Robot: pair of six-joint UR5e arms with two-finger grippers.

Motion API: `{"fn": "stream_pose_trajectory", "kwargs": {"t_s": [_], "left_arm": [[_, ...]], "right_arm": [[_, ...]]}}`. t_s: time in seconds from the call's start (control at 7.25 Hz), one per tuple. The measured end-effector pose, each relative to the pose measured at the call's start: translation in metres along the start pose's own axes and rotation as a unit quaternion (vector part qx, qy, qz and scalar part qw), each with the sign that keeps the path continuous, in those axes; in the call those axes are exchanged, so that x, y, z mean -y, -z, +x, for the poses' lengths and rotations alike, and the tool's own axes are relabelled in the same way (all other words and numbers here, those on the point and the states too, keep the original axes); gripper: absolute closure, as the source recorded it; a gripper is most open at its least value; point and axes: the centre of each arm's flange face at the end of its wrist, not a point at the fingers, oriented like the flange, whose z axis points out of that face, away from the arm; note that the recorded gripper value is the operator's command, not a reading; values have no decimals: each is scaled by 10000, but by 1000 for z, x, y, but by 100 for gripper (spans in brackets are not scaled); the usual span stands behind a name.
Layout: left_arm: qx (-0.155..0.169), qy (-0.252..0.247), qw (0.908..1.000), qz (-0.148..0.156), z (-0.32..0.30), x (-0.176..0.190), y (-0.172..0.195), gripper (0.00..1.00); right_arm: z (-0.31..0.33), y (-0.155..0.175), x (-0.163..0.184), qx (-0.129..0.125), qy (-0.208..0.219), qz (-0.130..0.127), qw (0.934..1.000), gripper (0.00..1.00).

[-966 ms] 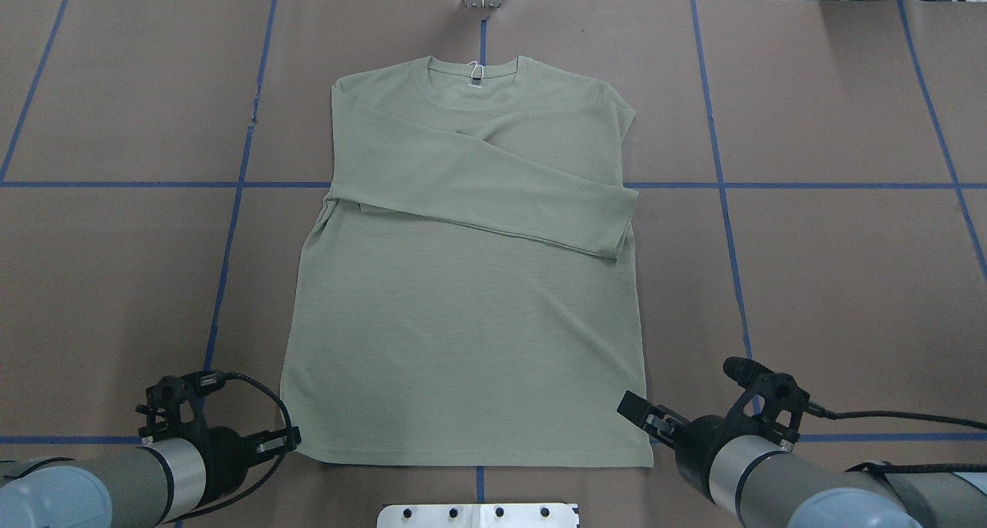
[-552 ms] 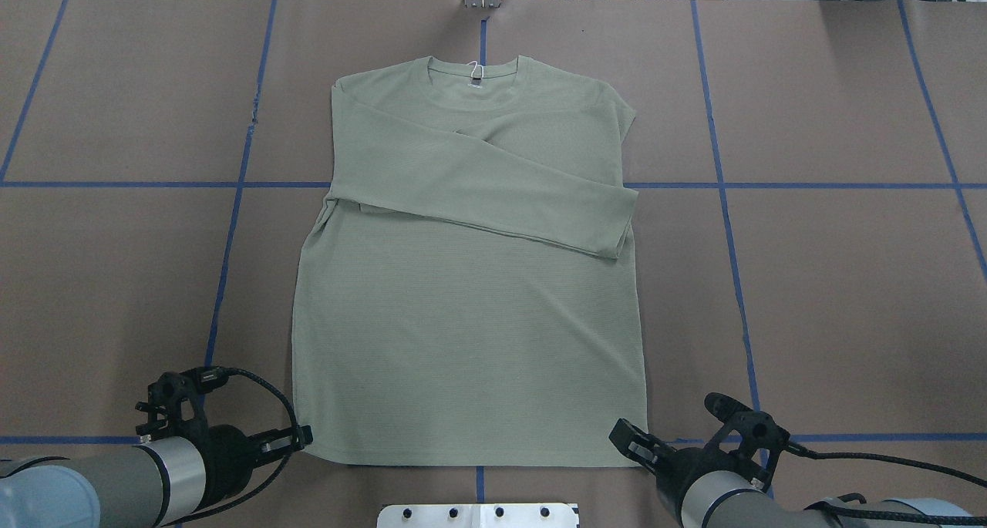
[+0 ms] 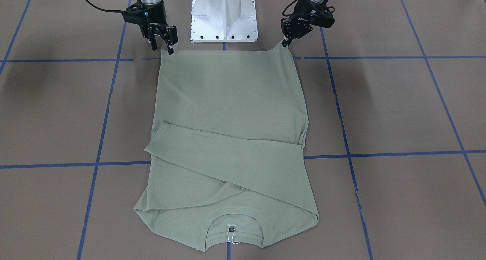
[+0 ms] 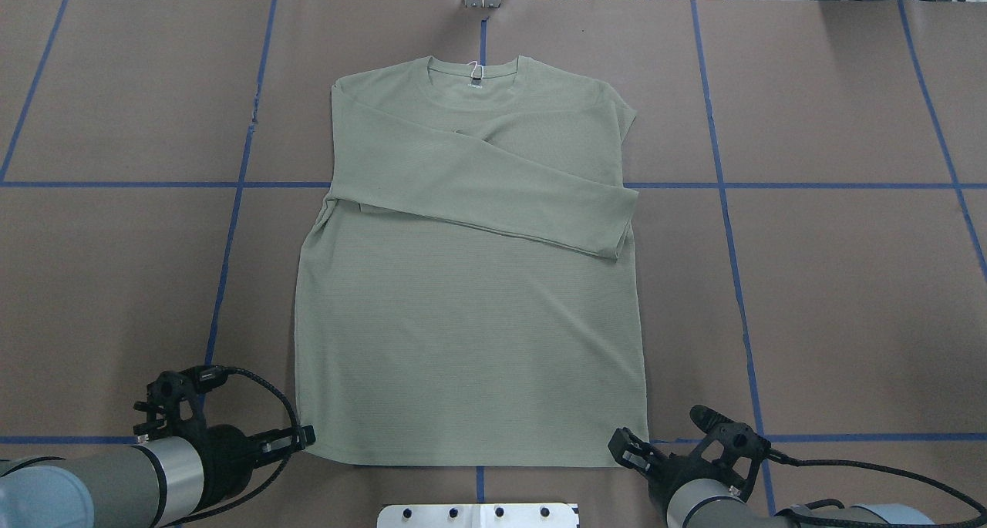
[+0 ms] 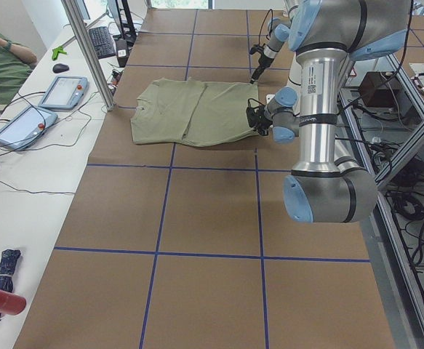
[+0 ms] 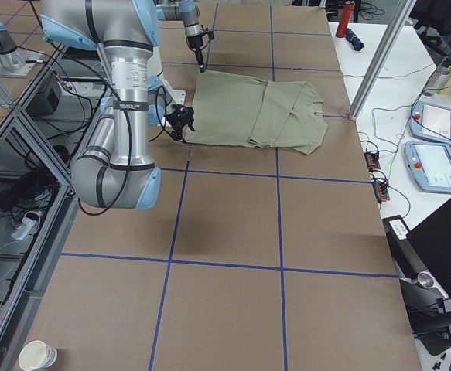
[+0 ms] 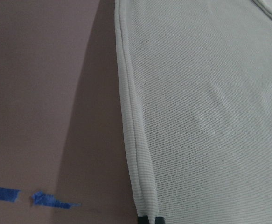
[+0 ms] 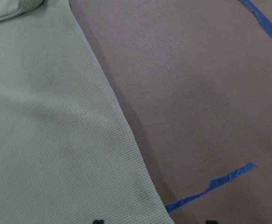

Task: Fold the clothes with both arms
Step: 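Grasp the two hem corners nearest the robot with both grippers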

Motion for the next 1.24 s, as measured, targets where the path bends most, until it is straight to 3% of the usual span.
{"fn": "stream_pose_trajectory", "kwargs": {"t_s": [0.69, 1.24], "left_arm": [[-3, 3, 10000, -9, 0, -1, 1, 100], [-25, 6, 10000, -18, 1, -1, 1, 100]], "right_arm": [[4, -3, -8, -32, 59, -15, 10000, 28], [4, -9, -11, -42, 84, 29, 10000, 40]]}}
